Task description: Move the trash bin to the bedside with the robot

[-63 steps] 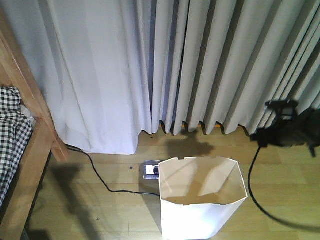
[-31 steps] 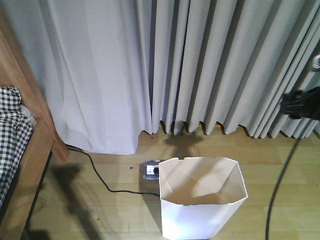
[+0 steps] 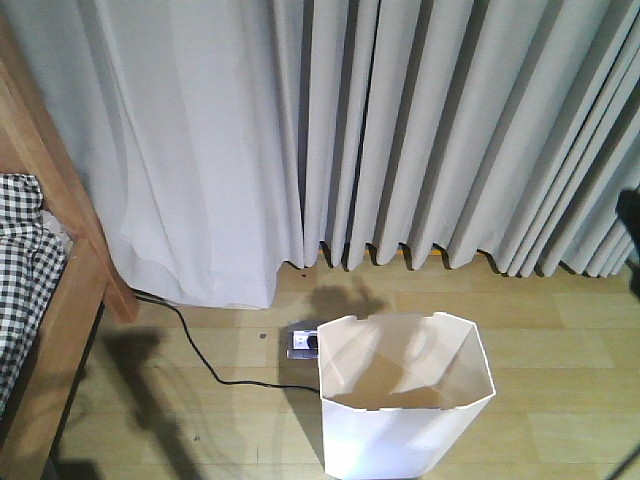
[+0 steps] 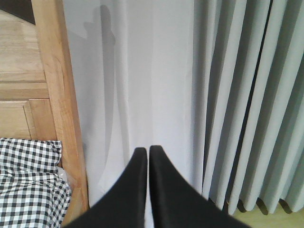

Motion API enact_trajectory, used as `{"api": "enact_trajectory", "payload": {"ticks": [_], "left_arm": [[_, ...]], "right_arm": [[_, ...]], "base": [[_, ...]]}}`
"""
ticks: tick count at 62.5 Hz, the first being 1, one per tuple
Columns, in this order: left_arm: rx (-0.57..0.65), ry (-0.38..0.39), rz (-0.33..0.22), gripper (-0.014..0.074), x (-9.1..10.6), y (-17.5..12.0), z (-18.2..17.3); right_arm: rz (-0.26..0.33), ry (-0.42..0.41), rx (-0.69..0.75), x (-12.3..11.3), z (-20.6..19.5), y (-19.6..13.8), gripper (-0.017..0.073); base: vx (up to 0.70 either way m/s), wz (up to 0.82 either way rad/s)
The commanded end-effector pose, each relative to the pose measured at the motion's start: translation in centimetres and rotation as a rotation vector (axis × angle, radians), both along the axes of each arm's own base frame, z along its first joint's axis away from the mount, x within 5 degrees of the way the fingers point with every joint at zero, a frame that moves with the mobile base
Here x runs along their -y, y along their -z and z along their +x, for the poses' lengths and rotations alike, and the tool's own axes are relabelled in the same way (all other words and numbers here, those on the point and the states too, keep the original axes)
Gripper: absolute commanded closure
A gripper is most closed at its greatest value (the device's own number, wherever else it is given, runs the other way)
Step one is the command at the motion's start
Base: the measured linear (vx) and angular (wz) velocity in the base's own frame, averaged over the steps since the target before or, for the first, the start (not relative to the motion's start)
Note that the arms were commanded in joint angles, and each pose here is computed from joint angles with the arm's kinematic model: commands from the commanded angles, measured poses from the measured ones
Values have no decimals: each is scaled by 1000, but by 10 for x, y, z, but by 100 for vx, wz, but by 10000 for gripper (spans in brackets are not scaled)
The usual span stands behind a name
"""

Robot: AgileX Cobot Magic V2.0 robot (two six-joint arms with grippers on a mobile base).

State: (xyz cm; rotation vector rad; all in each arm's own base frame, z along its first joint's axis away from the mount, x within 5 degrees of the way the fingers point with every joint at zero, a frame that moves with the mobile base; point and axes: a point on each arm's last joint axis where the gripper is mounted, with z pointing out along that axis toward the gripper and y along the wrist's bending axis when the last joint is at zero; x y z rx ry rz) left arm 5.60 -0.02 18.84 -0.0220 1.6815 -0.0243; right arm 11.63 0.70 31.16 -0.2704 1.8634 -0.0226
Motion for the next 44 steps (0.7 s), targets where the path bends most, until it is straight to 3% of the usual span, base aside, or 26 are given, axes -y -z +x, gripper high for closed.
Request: {"api": "enact_trajectory", "payload": {"ticks": [1,9,22,28,34,42,44], "left_arm": [[74,1,-14,600,0,-2,0],[74,1,-14,600,0,-2,0],[74,1,-14,600,0,-2,0],[74,1,-14,600,0,-2,0],[74,1,-14,600,0,-2,0],[74,1,-14,600,0,-2,0],[74,1,-14,600,0,-2,0]], "right_arm": [[8,-7,69,-2,-11,-14,14],[26,-8,120,-5,-27,-8,14],[106,55,139,-3,-37,36,14],[112,72,163,-2,-38,36,53],[101,65,153,-2,-38,37,215],[60,67,151,-1,-38,38,573],[62,67,151,-1,-38,38,575]], "base": [[0,0],[0,0],[0,0],[0,0],[0,0],[0,0],[0,0]]}}
